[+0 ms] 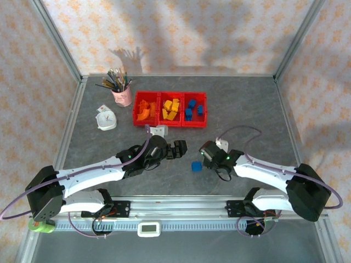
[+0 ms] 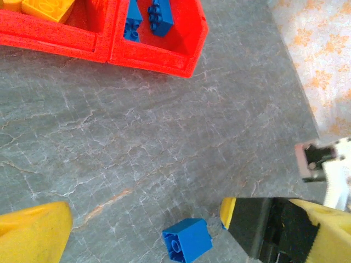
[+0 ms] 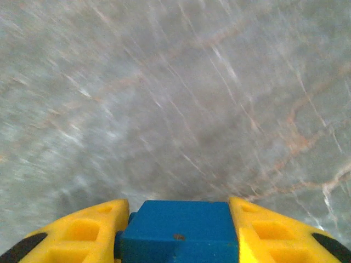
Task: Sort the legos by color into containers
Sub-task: Place the lego in the container.
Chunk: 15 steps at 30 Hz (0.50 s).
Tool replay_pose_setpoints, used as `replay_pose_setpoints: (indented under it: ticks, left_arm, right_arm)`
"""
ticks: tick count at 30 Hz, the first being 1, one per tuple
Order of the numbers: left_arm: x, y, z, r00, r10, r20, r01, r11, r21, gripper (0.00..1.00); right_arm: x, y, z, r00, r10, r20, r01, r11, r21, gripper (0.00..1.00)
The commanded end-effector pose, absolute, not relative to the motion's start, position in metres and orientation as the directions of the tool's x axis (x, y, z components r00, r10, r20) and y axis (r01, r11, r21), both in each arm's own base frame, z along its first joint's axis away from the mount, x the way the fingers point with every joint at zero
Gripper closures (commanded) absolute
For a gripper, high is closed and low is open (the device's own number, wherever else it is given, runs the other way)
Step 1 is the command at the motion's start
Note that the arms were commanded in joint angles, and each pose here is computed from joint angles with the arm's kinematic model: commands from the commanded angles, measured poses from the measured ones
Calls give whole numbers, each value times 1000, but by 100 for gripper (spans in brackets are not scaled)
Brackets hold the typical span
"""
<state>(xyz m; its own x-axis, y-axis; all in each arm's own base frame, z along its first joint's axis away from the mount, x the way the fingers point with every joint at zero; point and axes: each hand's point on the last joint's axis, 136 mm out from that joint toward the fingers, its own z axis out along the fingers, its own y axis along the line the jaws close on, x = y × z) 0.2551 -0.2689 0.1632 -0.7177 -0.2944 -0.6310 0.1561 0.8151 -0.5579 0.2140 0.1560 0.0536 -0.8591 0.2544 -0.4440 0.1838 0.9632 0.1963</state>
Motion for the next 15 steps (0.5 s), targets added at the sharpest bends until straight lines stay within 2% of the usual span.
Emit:
replay_pose_setpoints:
  ticks: [1,8,15]
  left_arm:
    - [263,-264,193,-662,-307,-684,172,826,-537,1]
    - [289,-242,216,-613,-347,-710,137,838,-528,1]
    - [315,-213,225,-572,-394,-719,80,846,-526,1]
  right_arm:
    - [251,158,101,-788,237,-568,142,968,207,61]
    - [337,184,148,-731,186,-657,68,977,200,61]
    - [422,209,141,-745,110,-657,24,990,139,60]
